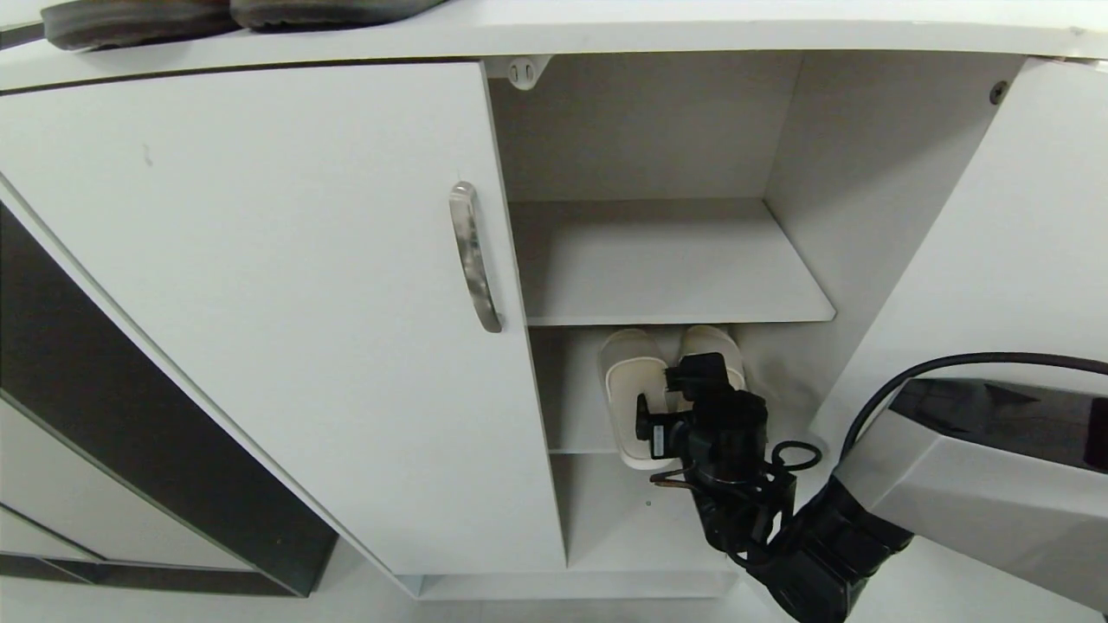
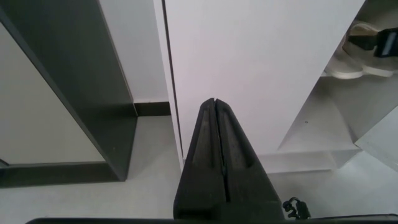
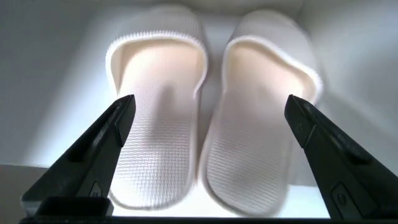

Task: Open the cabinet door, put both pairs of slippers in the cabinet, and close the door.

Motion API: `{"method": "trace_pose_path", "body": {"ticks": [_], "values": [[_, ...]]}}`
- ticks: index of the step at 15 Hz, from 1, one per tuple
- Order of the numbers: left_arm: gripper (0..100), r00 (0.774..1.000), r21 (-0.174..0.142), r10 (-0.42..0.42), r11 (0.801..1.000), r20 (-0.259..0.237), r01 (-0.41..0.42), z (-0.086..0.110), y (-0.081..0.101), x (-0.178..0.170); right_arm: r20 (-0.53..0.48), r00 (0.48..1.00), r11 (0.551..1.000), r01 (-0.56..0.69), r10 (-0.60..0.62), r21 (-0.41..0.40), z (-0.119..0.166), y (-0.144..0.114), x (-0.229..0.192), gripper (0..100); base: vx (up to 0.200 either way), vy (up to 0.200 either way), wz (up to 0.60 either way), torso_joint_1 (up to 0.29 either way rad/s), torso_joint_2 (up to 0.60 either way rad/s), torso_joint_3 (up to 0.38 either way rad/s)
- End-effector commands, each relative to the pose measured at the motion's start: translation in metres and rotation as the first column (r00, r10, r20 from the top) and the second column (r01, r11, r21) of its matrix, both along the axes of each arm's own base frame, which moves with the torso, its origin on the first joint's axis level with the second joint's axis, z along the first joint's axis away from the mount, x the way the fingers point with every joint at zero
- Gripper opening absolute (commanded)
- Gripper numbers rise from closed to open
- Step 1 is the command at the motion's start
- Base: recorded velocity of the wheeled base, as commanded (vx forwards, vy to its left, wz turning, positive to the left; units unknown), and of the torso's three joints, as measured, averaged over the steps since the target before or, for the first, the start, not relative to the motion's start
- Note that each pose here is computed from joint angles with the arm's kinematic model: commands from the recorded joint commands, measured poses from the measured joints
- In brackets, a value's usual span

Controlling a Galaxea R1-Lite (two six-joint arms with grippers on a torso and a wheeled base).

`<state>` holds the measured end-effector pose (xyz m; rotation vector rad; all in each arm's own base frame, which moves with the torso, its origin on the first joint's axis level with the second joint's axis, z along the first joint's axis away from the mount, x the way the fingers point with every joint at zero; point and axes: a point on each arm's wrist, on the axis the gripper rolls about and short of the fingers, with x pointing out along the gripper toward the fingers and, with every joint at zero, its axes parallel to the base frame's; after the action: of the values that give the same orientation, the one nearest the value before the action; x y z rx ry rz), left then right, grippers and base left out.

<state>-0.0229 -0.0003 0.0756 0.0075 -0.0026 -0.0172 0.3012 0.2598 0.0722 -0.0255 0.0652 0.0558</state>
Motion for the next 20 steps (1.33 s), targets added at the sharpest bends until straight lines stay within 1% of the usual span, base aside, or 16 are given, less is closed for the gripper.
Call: {"method": "trace_pose_path", "body": {"ticks": [1, 6, 15, 20], "values": [[0, 1.0, -0.001, -0.001, 1.0, -0.001, 0.001, 0.0001, 0.0, 0.0001, 0.003, 1.0, 1.0, -0.007, 0.007, 0.006, 0.0059, -0.0047, -0.0089, 100, 0.0, 0.0, 0.0, 0.0, 0.0, 0.0], [0, 1.0, 0.002, -0.001, 1.0, -0.001, 0.001, 0.0001, 0.0, 0.0001, 0.004, 1.0, 1.0, -0.009, 0.009, 0.005, 0.0057, -0.0039, -0.0091, 100, 0.0, 0.0, 0.0, 0.0, 0.0, 0.0], [0, 1.0, 0.002, -0.003, 1.0, -0.001, 0.003, 0.0001, -0.0001, 0.0001, -0.002, 1.0, 1.0, -0.011, 0.011, -0.003, 0.0028, -0.0035, -0.0103, 100, -0.2, 0.0, 0.0, 0.002, 0.0, 0.003], [0, 1.0, -0.004, -0.001, 1.0, -0.001, 0.001, 0.0001, 0.0, 0.0001, -0.002, 1.0, 1.0, -0.009, 0.009, -0.003, 0.0031, -0.0038, -0.0106, 100, 0.0, 0.0, 0.0, 0.0, 0.0, 0.0]]}}
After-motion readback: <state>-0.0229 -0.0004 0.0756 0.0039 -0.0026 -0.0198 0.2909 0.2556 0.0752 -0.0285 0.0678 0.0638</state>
